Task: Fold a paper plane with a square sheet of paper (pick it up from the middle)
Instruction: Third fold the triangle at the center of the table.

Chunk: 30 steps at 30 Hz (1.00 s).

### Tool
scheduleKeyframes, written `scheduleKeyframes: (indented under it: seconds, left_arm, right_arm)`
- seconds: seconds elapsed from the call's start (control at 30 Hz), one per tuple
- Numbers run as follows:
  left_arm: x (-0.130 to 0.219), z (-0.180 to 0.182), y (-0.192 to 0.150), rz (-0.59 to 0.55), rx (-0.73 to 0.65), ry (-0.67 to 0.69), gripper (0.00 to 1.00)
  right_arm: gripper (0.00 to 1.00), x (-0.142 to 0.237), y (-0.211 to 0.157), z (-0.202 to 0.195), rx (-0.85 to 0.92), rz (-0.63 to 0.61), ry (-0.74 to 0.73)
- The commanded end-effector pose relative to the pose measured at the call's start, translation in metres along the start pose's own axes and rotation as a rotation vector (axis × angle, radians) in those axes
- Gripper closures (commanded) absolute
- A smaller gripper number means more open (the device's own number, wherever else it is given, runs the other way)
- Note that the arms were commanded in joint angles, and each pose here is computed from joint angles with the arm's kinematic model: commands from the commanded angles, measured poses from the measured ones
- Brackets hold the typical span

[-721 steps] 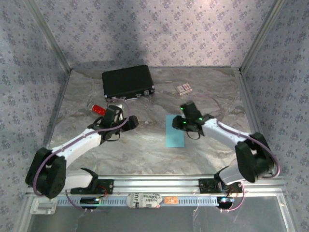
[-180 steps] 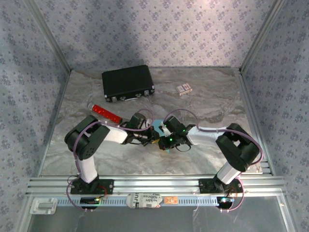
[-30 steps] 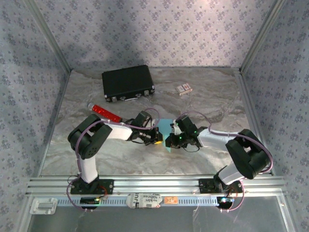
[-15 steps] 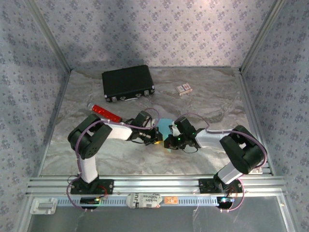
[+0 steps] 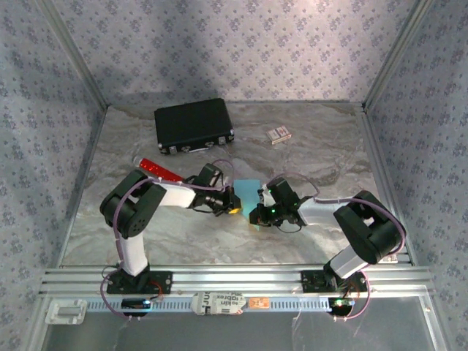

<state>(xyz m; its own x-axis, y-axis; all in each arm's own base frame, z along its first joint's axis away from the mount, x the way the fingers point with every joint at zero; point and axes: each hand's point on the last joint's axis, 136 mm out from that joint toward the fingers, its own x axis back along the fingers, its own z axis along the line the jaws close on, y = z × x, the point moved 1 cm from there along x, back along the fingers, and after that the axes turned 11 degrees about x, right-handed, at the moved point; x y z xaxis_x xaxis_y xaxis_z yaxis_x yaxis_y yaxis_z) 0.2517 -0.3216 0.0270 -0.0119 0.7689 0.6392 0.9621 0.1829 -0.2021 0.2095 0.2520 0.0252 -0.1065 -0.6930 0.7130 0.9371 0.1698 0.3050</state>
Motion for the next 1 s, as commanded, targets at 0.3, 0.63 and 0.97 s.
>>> scheduleKeyframes:
  seconds: [0.3,0.63,0.97]
  left_arm:
    - [0.015,0.041,0.039,-0.113,0.075,0.211,1.0]
    - [0.027,0.012,0.048,-0.144,0.04,0.179,1.0]
    - [0.033,-0.032,0.031,-0.152,-0.087,0.12,0.95]
  right_arm:
    - [0.95,0.002,-0.037,-0.029,-0.09,0.104,-0.096]
    - [0.95,0.002,-0.034,-0.027,-0.082,0.099,-0.086]
    - [0.95,0.001,-0.032,-0.026,-0.084,0.096,-0.082]
